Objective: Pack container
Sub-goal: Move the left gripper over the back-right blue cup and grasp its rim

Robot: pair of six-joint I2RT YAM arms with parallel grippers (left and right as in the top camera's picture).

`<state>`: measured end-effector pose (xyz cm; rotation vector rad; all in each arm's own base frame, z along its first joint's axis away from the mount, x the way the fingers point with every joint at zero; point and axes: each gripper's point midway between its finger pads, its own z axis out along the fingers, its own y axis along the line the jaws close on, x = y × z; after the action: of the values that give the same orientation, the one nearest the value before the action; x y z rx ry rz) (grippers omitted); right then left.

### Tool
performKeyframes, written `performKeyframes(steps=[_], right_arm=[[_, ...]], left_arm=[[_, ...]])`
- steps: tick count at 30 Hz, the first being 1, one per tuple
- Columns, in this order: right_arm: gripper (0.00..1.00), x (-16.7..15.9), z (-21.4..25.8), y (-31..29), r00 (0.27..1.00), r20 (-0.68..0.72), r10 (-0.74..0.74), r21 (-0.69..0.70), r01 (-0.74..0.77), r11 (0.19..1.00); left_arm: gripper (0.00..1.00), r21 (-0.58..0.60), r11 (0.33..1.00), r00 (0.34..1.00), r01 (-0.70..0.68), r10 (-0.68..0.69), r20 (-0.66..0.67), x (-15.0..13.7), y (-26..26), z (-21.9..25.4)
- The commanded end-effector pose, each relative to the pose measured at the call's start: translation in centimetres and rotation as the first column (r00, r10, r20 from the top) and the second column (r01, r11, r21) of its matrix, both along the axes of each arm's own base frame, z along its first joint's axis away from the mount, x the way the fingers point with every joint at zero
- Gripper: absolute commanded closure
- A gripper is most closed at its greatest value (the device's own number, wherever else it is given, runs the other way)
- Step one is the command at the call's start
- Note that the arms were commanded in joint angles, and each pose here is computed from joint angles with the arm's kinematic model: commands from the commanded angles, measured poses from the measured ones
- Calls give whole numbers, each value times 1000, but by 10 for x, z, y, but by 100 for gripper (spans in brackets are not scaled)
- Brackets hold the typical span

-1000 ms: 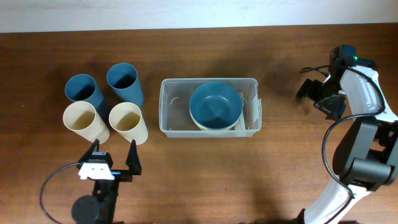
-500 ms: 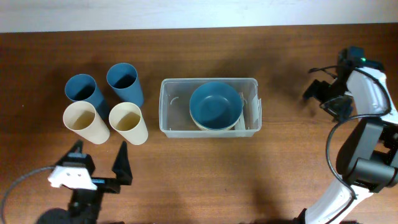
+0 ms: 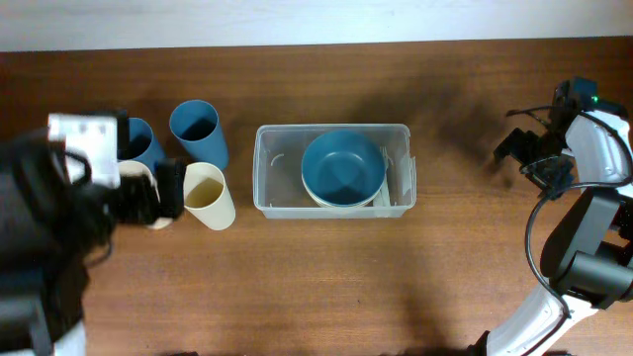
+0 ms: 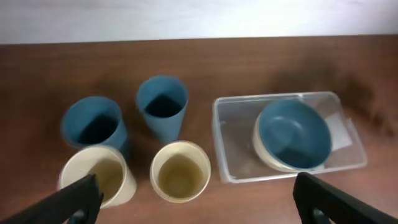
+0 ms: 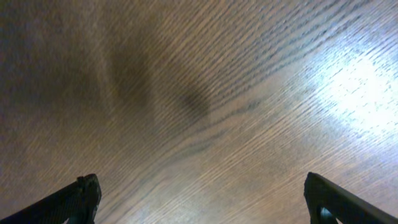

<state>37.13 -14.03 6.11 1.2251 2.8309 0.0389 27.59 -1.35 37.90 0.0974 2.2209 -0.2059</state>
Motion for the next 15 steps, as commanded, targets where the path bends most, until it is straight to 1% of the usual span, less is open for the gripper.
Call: performKeyframes(steps=[1,8,12,15], right_arm=[[1,-1,-1,0,1000,-6,-9,-7,9,1000],[1,-1,-1,0,1000,-6,-9,-7,9,1000],[1,-1,-1,0,1000,-6,-9,-7,9,1000],[1,-1,-1,0,1000,-6,-9,-7,9,1000]], left_arm=[[0,-92,976,980,200,-201,-2,19,-32,6],[0,-141,969,971,201,-216,-103,66,-30,-31],[1,-189,969,962,158,-195,-190,94,-26,-61],[2,-180,976,953,123,-167,-253,116,-23,-83]])
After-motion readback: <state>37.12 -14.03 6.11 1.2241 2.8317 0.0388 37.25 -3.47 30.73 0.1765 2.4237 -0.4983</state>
